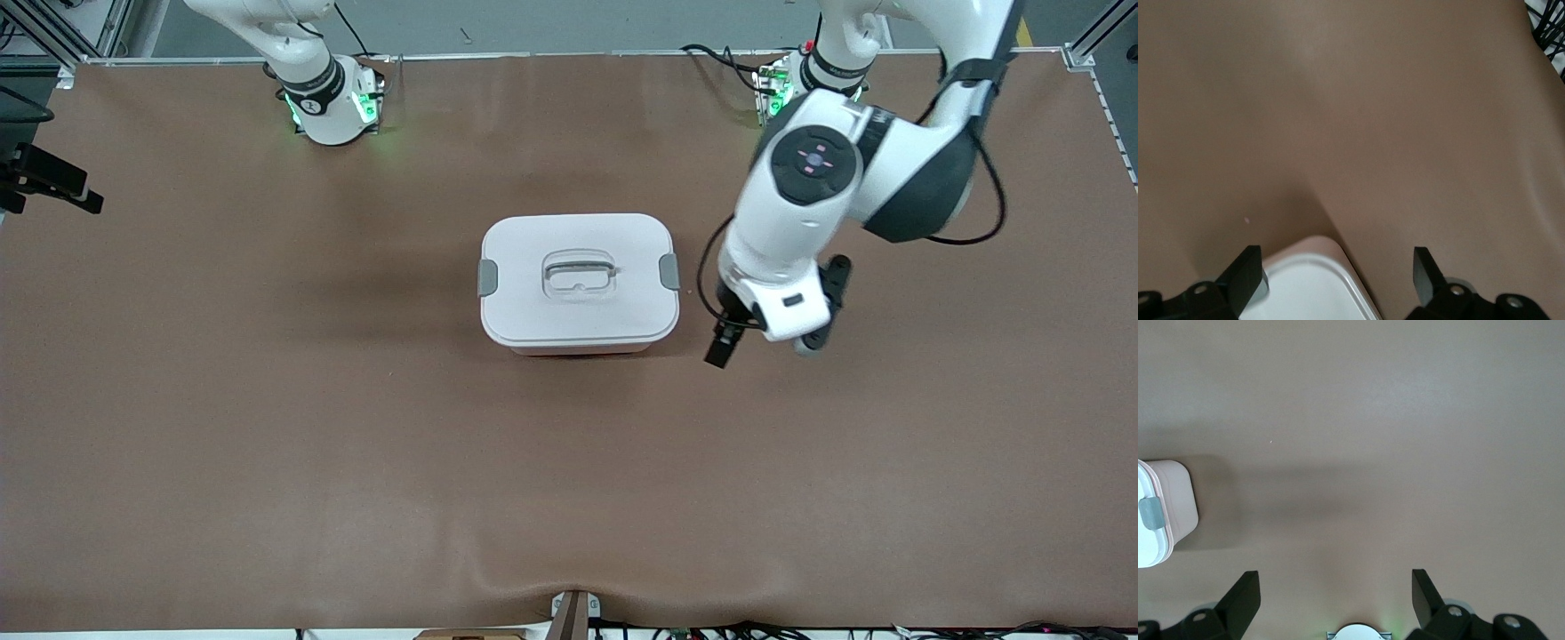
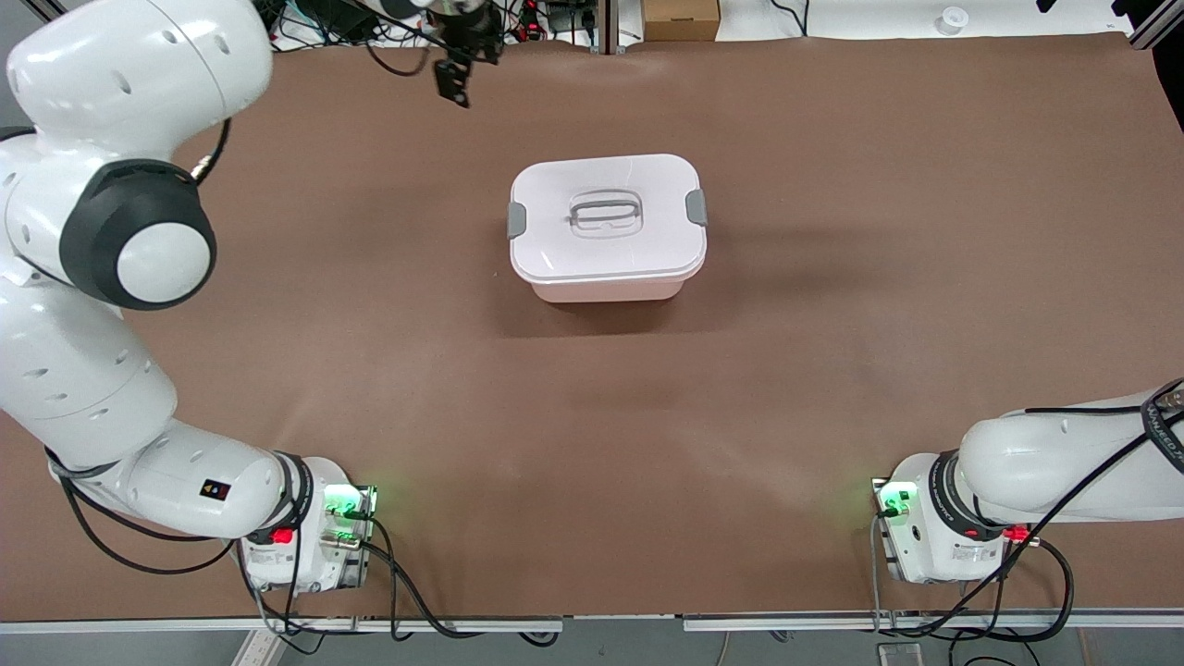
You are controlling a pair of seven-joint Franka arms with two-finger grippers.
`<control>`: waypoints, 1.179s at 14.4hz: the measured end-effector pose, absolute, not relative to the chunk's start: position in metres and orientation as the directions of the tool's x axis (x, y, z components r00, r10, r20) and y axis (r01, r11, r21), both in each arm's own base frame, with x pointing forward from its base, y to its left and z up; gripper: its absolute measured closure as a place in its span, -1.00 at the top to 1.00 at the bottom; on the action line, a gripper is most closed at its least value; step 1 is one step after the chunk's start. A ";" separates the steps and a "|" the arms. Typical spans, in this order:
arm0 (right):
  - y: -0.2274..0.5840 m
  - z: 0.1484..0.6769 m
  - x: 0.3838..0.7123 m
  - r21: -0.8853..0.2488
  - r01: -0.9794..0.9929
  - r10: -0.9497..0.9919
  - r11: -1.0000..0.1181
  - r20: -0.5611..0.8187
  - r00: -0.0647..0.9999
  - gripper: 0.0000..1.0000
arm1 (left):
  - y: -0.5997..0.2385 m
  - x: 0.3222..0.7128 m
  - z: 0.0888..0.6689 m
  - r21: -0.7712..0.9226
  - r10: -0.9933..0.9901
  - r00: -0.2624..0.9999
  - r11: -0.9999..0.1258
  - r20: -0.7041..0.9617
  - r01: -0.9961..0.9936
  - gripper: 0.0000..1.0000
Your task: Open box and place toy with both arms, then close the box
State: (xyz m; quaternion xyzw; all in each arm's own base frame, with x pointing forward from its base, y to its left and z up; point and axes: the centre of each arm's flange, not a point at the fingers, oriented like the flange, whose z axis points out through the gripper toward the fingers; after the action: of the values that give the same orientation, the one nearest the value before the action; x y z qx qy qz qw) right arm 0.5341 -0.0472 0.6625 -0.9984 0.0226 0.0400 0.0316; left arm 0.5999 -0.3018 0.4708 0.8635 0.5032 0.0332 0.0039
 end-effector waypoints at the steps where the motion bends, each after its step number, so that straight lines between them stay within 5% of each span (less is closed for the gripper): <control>1: -0.047 0.663 0.534 -0.061 -0.048 -0.043 -0.997 -0.081 0.996 1.00 | -0.282 0.609 0.471 0.032 0.853 0.519 -0.520 0.052 0.853 1.00; 5: -0.047 0.662 0.534 -0.061 -0.048 -0.042 -0.997 -0.081 0.996 1.00 | -0.217 0.628 0.480 0.008 0.774 0.633 -0.633 0.033 0.774 1.00; 17: -0.047 0.662 0.534 -0.061 -0.047 -0.042 -0.997 -0.082 0.996 1.00 | -0.095 0.603 0.601 0.095 0.427 0.903 -0.902 0.057 0.421 1.00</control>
State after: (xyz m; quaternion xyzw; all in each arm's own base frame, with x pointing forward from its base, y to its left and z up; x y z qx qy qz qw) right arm 0.5342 -0.0469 0.6624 -0.9984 0.0223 0.0403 0.0317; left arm 0.6028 -0.0952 0.6006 0.9745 0.2174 0.0384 0.0400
